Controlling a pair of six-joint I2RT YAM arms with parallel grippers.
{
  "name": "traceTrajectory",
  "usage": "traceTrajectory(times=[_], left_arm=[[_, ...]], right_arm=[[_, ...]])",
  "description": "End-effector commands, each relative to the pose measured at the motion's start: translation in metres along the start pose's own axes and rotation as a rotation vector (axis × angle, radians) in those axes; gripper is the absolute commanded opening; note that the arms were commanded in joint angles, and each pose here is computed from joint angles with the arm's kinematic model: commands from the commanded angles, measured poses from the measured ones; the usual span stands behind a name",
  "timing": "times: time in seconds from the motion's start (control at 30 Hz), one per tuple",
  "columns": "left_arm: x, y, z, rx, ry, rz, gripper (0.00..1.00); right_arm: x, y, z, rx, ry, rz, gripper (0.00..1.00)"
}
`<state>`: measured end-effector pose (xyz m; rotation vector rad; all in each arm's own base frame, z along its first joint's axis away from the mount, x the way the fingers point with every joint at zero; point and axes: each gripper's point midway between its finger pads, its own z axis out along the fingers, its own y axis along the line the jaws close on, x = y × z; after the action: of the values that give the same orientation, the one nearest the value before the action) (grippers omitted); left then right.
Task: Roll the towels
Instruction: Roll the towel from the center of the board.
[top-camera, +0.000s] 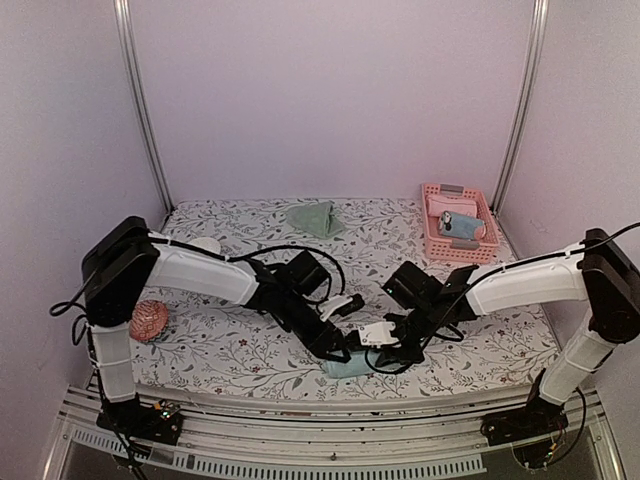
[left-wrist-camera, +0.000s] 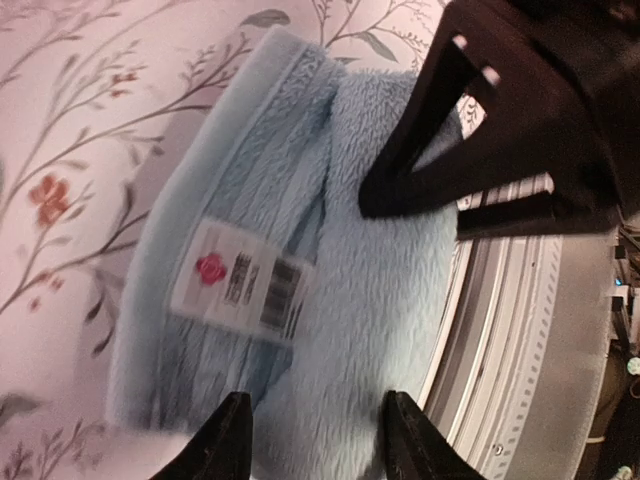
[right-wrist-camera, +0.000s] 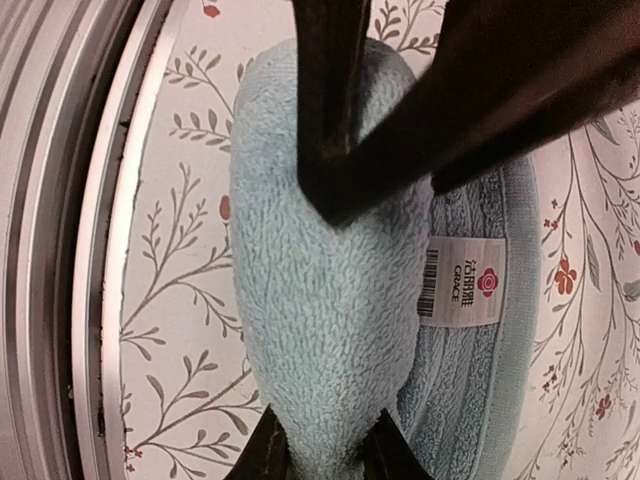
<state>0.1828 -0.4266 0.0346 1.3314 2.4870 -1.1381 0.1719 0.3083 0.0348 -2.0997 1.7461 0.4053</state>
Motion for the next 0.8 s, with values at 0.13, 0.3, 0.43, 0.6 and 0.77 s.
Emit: traceTrajectory(times=[0.13,0.3,0.43,0.6,0.77], left_arm=[[0.014,0.011,-0.064,-0.329,-0.241,0.082,0.50],[0.028,-0.010,-0.069,-0.480,-0.293,0.263,0.52],[0.025,-0.023,-0.060,-0.629,-0.274,0.443,0.67],[0.003,-0.044,-0.042,-0.747,-0.206,0.668,0.69],[-0.004,-0.038,-0.019,-0.820,-0.086,0.837,0.69]], right_arm=[[0.035,0.040,0.012,-0.438,0.021,0.308,0.09],[0.047,0.037,0.017,-0.586,0.017,0.459,0.08],[0.052,0.040,0.023,-0.710,0.027,0.555,0.07],[0.061,0.043,0.029,-0.793,0.052,0.633,0.06],[0.061,0.033,0.033,-0.780,0.054,0.640,0.06]])
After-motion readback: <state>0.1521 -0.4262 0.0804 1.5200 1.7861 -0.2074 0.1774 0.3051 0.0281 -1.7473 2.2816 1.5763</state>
